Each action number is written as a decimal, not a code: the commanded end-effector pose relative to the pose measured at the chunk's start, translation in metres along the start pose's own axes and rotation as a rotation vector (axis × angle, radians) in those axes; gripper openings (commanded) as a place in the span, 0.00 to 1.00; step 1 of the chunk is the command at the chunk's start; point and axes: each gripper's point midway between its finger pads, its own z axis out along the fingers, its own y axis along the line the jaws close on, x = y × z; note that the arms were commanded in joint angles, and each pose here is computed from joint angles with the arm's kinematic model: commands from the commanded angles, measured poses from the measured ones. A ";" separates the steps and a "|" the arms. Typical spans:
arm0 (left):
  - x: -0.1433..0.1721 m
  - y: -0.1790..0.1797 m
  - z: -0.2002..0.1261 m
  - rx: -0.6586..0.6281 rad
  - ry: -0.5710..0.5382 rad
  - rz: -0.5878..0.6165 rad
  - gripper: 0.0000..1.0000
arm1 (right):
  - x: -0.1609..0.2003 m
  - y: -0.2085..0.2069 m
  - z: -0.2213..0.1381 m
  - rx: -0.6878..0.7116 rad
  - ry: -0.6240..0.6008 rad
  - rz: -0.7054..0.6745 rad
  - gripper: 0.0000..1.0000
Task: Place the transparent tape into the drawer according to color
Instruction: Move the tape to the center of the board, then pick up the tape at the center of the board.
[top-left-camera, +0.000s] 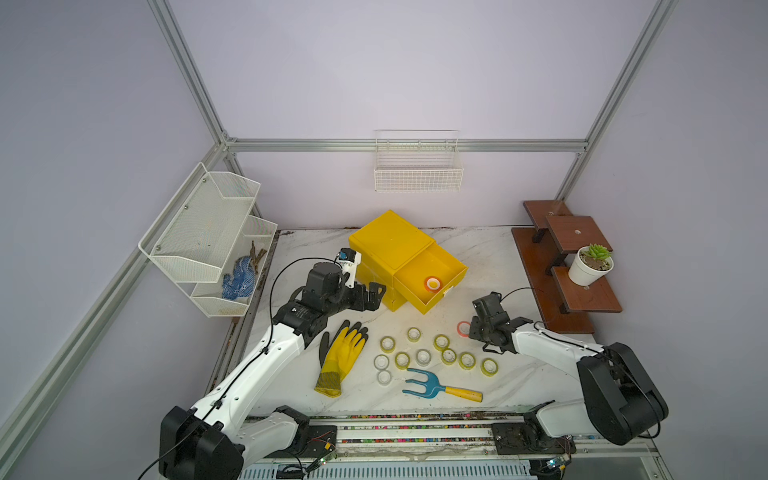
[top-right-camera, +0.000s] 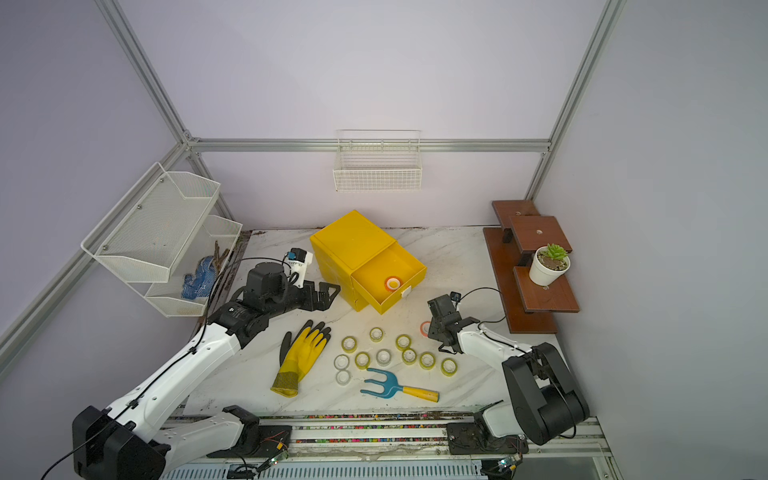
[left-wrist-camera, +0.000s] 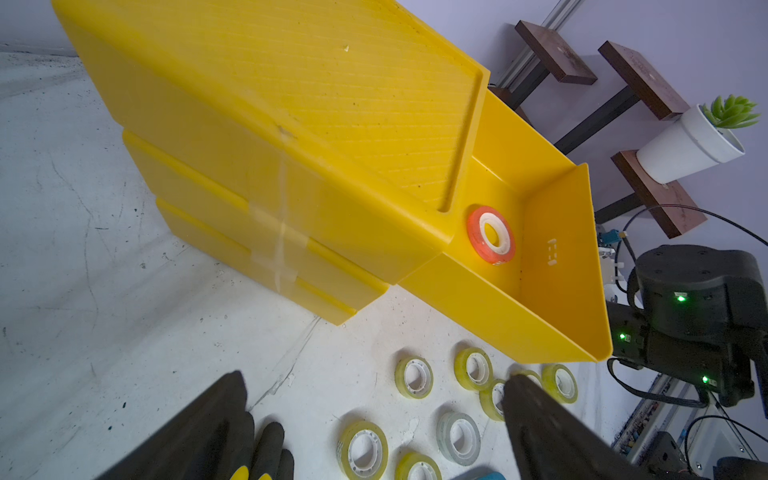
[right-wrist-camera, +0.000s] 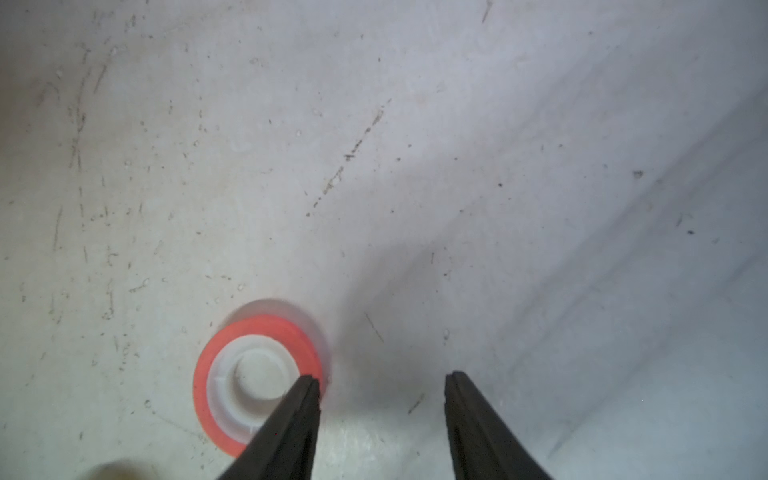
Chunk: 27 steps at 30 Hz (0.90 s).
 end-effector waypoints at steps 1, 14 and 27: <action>-0.019 -0.011 -0.012 0.025 -0.061 0.030 1.00 | -0.008 0.008 -0.015 -0.048 -0.009 -0.021 0.62; -0.020 -0.011 -0.014 0.023 -0.068 0.033 1.00 | 0.003 0.041 -0.022 -0.215 0.101 -0.146 0.85; -0.020 -0.011 -0.014 0.020 -0.067 0.032 1.00 | 0.007 0.043 0.009 -0.170 0.131 -0.162 0.85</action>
